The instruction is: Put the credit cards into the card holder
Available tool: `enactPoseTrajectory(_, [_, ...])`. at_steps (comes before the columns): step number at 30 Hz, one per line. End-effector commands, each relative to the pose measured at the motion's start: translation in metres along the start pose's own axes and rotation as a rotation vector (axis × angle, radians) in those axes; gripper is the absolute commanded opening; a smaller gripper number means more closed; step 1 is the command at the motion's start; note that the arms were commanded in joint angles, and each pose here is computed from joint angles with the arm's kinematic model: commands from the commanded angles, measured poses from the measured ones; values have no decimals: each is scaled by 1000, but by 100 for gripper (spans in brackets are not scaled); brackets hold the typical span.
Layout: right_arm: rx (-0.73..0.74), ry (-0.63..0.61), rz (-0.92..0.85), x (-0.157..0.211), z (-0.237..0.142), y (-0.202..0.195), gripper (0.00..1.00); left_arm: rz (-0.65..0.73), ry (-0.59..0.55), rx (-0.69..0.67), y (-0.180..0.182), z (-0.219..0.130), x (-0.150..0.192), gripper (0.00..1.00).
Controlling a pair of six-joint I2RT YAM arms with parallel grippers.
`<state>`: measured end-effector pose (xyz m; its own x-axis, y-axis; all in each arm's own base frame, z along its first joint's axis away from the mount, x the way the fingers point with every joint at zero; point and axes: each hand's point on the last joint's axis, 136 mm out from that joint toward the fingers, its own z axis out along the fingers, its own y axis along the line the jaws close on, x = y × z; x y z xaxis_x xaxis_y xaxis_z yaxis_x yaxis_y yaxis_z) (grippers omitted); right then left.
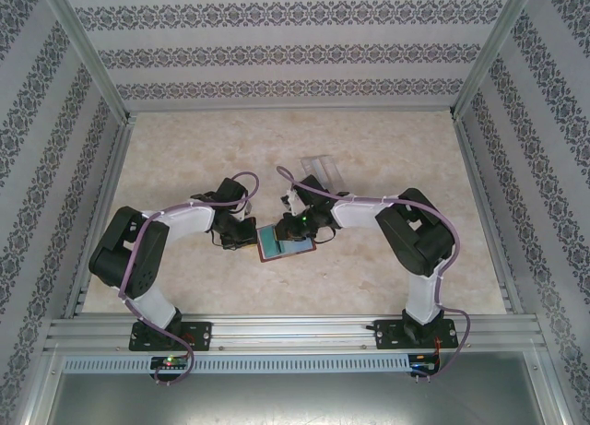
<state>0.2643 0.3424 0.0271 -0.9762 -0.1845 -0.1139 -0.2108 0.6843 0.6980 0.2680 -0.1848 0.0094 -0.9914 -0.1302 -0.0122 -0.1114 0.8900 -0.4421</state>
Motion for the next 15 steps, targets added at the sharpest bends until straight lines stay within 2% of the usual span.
enactPoseTrajectory(1, [-32, 44, 13, 10, 12, 3, 27, 66, -14, -45, 6, 31, -3, 0])
enactPoseTrajectory(4, [-5, 1, 23, 5, 1, -1, 33, 66, -19, -44, 7, 32, -3, 0])
enactPoseTrajectory(15, [33, -38, 56, 11, -19, -9, 33, 67, -7, -52, 9, 31, -1, 0])
